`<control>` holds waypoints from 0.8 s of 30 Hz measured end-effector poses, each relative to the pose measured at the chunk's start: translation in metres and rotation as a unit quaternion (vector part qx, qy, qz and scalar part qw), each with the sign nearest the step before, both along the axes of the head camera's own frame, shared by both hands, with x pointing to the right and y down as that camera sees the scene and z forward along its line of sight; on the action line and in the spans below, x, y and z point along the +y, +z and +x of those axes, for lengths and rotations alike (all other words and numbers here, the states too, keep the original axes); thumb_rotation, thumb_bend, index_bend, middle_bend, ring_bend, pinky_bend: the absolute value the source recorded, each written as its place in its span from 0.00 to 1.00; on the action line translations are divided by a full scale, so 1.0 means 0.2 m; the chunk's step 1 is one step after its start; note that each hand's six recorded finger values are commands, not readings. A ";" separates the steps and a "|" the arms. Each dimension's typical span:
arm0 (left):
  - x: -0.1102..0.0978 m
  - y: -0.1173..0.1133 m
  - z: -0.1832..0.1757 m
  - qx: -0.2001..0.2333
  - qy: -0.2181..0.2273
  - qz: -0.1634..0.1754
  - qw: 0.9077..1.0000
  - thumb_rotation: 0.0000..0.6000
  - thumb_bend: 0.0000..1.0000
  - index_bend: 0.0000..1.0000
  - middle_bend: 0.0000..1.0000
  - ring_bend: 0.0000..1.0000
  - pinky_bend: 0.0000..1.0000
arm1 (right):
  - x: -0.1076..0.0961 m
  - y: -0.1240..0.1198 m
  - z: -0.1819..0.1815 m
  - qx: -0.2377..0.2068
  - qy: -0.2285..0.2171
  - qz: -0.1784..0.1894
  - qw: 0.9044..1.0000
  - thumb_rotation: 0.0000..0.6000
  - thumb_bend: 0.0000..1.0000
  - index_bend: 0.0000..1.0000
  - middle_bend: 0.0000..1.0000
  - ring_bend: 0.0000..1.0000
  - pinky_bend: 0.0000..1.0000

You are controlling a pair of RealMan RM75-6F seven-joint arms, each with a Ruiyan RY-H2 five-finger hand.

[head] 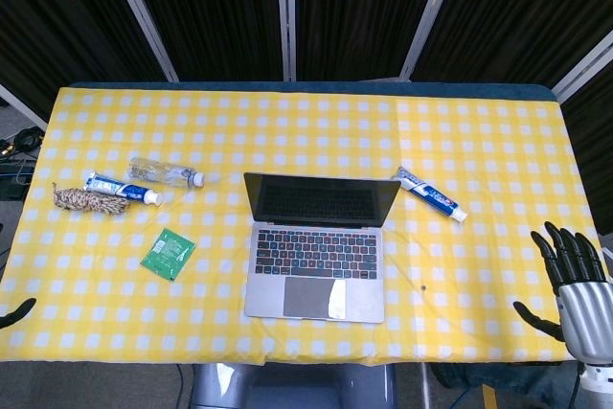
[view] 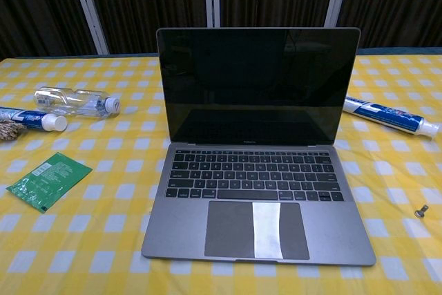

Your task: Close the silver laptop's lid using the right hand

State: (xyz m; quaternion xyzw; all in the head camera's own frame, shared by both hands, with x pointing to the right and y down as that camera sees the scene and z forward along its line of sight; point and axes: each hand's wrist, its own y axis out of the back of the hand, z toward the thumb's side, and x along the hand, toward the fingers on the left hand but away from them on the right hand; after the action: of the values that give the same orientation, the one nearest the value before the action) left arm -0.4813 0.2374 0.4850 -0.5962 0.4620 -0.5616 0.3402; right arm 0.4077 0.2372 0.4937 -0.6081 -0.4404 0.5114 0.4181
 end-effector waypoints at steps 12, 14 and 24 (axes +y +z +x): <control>-0.01 0.01 -0.01 -0.004 -0.003 -0.002 1.000 1.00 0.00 0.00 0.00 0.00 0.00 | -0.02 0.05 -0.01 -0.029 -0.008 -0.032 0.999 1.00 0.09 0.00 0.00 0.00 0.00; -0.01 0.01 -0.01 -0.005 -0.004 -0.001 1.000 1.00 0.00 0.00 0.00 0.00 0.00 | -0.03 0.07 -0.01 -0.034 -0.012 -0.039 0.999 1.00 0.41 0.00 0.00 0.00 0.00; -0.06 0.07 -0.01 -0.016 -0.009 -0.012 1.000 1.00 0.00 0.00 0.00 0.00 0.00 | -0.36 0.21 -0.14 -0.070 -0.069 -0.095 0.991 1.00 1.00 0.00 0.00 0.00 0.00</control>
State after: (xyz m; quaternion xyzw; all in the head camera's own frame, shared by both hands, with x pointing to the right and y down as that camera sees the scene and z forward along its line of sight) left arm -0.4840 0.2253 0.4996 -0.5869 0.4549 -0.5799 0.3352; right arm 0.3789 0.1642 0.5363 -0.7083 -0.3747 0.4772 0.3609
